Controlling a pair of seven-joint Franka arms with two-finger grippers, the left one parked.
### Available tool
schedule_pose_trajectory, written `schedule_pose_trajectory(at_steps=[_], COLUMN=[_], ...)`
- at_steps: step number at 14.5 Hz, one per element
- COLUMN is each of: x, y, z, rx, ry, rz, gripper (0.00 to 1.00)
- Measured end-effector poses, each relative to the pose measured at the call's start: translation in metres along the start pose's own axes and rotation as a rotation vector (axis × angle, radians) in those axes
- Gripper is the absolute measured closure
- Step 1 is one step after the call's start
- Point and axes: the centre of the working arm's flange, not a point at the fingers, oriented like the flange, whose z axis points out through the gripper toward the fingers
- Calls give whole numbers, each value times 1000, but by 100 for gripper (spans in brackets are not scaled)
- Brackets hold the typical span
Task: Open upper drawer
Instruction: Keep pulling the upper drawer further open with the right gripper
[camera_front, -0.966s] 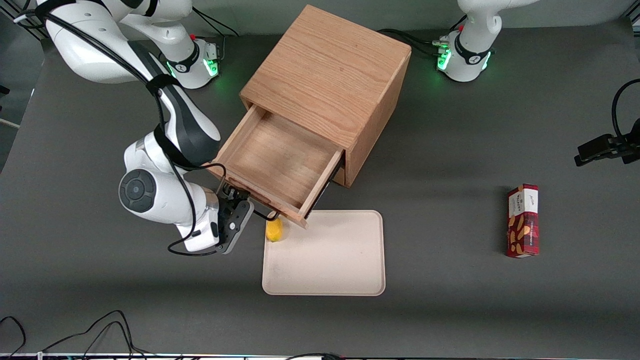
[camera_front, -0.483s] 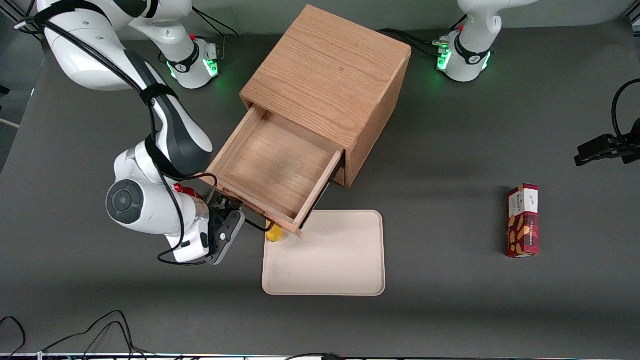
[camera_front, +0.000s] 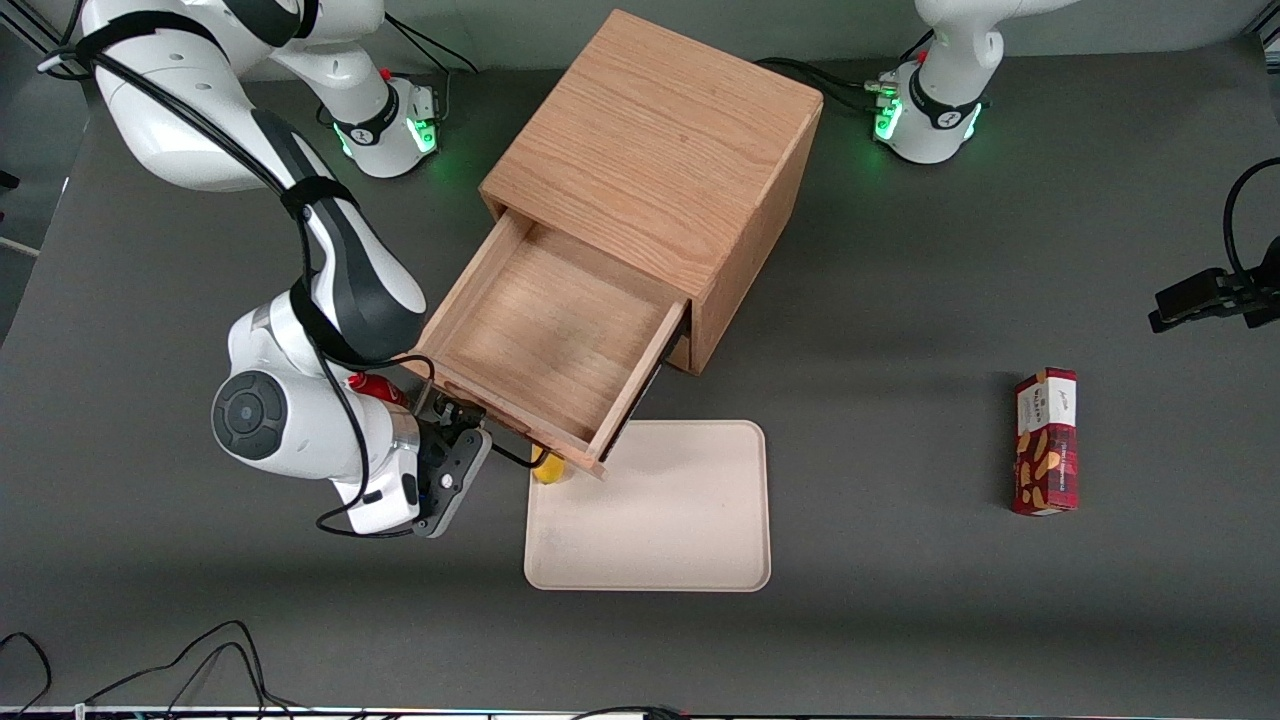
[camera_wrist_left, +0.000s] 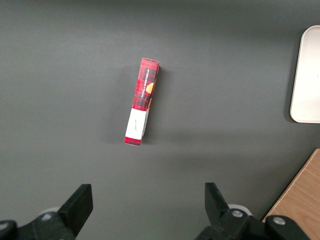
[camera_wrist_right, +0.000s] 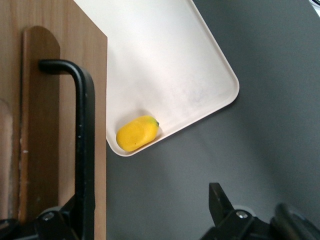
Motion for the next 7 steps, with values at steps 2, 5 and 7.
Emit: schedule_pose_trajectory(at_steps=[2,5,7], x=[6,11,12], y=[-2,1,3], z=[0,2,3], rx=[-2,-2,-1], ry=[8,16,19], rz=[-7,-8,-6], gripper=[0,0,0])
